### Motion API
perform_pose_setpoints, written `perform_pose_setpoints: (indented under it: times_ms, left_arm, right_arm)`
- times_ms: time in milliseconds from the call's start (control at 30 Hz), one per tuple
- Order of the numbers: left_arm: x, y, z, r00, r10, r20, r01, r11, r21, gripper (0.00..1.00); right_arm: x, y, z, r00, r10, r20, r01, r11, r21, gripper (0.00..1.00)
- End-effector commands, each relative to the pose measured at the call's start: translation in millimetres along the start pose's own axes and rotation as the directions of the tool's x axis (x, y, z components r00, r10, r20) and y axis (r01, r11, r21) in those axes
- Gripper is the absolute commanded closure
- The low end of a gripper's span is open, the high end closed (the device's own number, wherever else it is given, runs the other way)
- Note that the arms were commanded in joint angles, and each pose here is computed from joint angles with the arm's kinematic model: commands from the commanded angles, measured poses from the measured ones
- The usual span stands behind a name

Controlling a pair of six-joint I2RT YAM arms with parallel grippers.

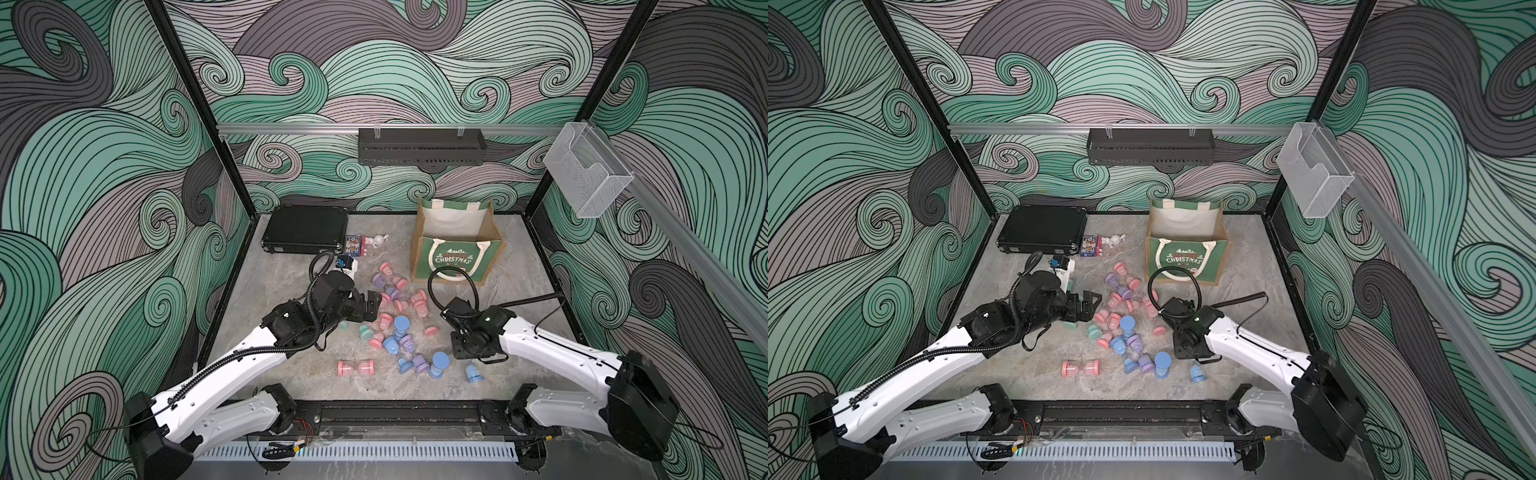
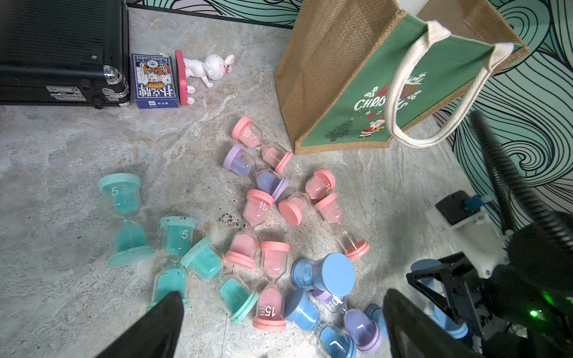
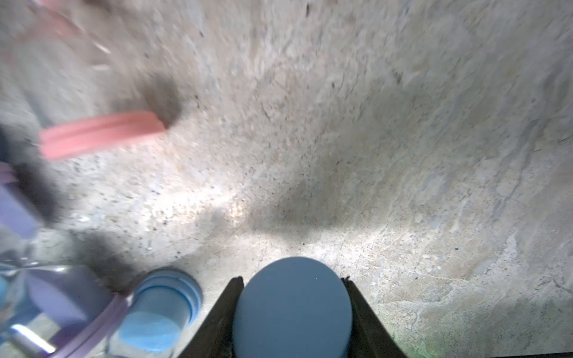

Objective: Put the hourglass into the canvas bag
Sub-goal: Pick up the hourglass from the center of the board, then place the hourglass in the canvas bag.

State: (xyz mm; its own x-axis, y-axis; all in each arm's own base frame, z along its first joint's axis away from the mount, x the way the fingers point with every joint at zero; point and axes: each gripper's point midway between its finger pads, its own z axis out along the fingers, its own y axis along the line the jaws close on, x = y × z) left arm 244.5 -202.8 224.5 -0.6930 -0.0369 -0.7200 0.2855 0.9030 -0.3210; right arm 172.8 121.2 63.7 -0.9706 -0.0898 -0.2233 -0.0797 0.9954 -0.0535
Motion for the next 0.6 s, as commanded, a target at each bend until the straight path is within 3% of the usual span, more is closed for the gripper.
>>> perform_pose_setpoints:
  times_ms: [0, 333, 567]
  left_arm:
    - [-19.3, -14.2, -7.8, 0.999, 0.015, 0.038, -0.017, 0.998, 0.053, 0.01]
    - [-43.6, -44.9, -5.7, 0.996, 0.045, 0.071, -0.056, 0.986, 0.154, 0.01]
    - [-72.9, -63.3, -2.4, 0.989, 0.067, 0.129, -0.089, 0.98, 0.177, 0.01]
  right_arm:
    - [-22.5, -7.3, -25.4, 0.995, -0.004, 0.097, 0.004, 1.0, 0.008, 0.71]
    - [-106.7, -6.5, -132.1, 0.923, 0.021, 0.385, 0.014, 0.996, -0.087, 0.72]
    - [-185.8, 4.3, -206.5, 0.828, 0.032, 0.559, 0.046, 0.991, -0.125, 0.74]
